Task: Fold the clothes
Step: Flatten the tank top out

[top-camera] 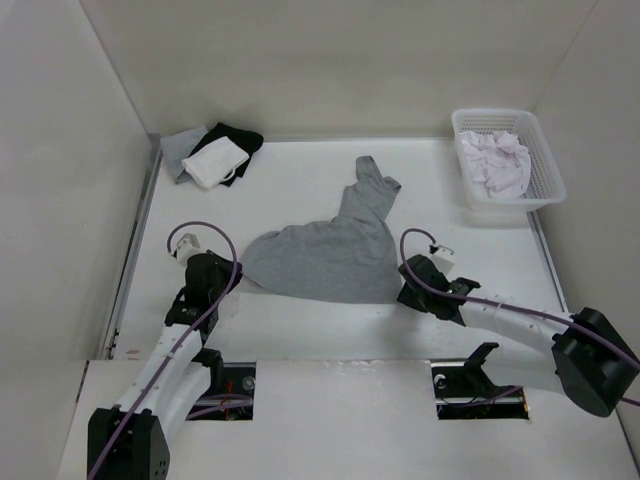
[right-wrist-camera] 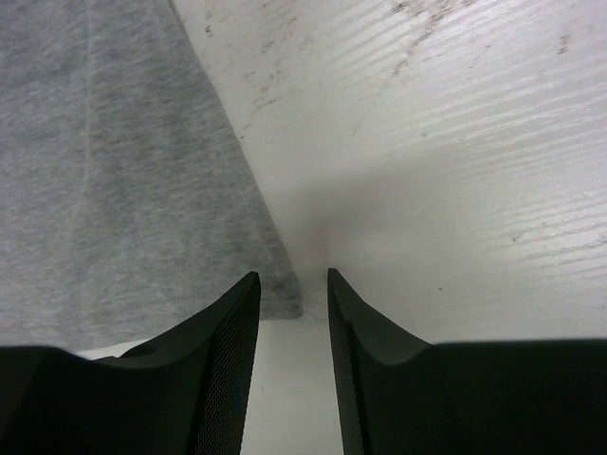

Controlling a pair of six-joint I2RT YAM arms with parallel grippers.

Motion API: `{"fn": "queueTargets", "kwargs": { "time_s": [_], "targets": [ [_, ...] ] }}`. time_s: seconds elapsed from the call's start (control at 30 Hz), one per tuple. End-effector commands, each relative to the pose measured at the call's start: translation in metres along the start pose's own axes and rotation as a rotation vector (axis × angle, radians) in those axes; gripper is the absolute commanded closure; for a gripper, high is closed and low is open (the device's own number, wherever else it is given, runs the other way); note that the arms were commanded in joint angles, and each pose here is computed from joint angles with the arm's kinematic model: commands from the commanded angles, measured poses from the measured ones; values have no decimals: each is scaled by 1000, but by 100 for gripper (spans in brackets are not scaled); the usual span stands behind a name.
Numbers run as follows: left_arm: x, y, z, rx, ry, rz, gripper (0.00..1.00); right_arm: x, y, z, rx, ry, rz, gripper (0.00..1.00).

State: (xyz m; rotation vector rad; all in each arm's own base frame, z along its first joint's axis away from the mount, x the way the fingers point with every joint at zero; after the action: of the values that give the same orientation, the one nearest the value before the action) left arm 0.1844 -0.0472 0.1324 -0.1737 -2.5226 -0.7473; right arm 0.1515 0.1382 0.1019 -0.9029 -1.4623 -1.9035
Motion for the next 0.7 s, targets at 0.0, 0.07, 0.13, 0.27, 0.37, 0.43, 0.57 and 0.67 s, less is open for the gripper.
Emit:
{"fn": "queueTargets", "kwargs": {
  "time_s": [0.0,0.07,0.13,0.27,0.37,0.43,0.57,0.67],
  "targets": [
    [-1,3,-13,29,-79,-8,96,3,1,11,1,18,22,62],
    [-1,3,-14,29,-83,-4,95,2,0,14,3,30,23,63],
    [-1,3,-15,25,-84,-3,95,0,-2,13,1,34,32,66],
    [-1,5,-18,21,-91,-7,95,-2,-6,14,8,39,58,72],
    [0,6,-20,22,-101,-11,95,-2,-8,15,17,42,81,71],
    [0,6,-21,24,-110,-13,95,-3,-8,17,20,41,87,68],
    [0,7,-24,26,-116,-14,95,-6,-9,18,23,40,99,82],
    [0,7,-24,26,-119,-15,95,-8,-10,19,17,49,99,94]
  ]
}}
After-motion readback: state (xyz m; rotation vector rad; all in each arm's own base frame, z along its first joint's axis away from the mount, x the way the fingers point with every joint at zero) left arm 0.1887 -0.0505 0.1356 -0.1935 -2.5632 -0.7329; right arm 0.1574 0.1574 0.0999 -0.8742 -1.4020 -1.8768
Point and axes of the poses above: each gripper's point midway between its finger pads, its own x axis back along the fingers, its own z axis along the line the jaws close on, y = z × x, the point moved 10 cm from there along x, back along the fingers, and after that the axes turned 11 degrees about x, right-handed, at the moved point
